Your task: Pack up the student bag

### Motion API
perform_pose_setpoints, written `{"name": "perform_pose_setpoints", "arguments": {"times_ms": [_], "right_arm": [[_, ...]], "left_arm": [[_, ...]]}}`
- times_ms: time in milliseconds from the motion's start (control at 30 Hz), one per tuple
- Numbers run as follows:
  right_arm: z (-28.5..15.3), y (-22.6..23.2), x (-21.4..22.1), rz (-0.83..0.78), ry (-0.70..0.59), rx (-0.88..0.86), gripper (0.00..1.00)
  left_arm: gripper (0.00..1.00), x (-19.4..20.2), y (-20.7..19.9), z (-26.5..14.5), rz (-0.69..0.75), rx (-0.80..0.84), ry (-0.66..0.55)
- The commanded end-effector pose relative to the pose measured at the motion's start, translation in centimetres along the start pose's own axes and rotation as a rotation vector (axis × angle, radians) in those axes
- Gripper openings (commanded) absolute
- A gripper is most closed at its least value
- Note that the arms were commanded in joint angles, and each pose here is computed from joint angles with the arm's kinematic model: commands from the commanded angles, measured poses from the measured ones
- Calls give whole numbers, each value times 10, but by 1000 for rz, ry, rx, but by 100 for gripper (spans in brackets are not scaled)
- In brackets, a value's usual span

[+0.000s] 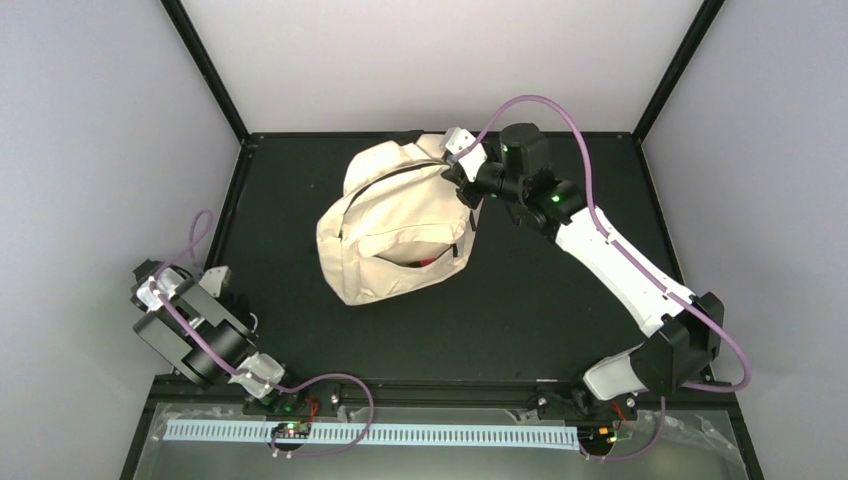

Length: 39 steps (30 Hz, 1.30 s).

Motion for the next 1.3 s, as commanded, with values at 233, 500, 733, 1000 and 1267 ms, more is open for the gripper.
{"name": "perform_pose_setpoints", "arguments": {"times_ms": [233, 500, 733, 1000, 1267], "right_arm": [[0, -6, 2, 22, 19, 13, 1], [-1, -5, 4, 20, 21, 10, 1], [-1, -5, 4, 17, 22, 10, 1], [-2, -4, 4, 17, 23, 11, 1], [-5, -4, 5, 6, 19, 22, 1]], "left_arm": [[99, -14, 17, 8, 53, -147, -91], [92, -11, -4, 20, 88, -65, -100], [82, -14, -10, 15, 88, -31, -98], [51, -13, -18, 9, 112, 0, -111], [41, -14, -23, 6, 121, 20, -123]]}}
Point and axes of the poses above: each gripper's point midway between its finger pads, its own z axis out along the fingers, its own y axis along the line the jaws close on, x = y × z, the point moved 2 cm from there along -z, back along the fingers, and after that the axes turned 10 degrees about -z, right-handed, at the moved point
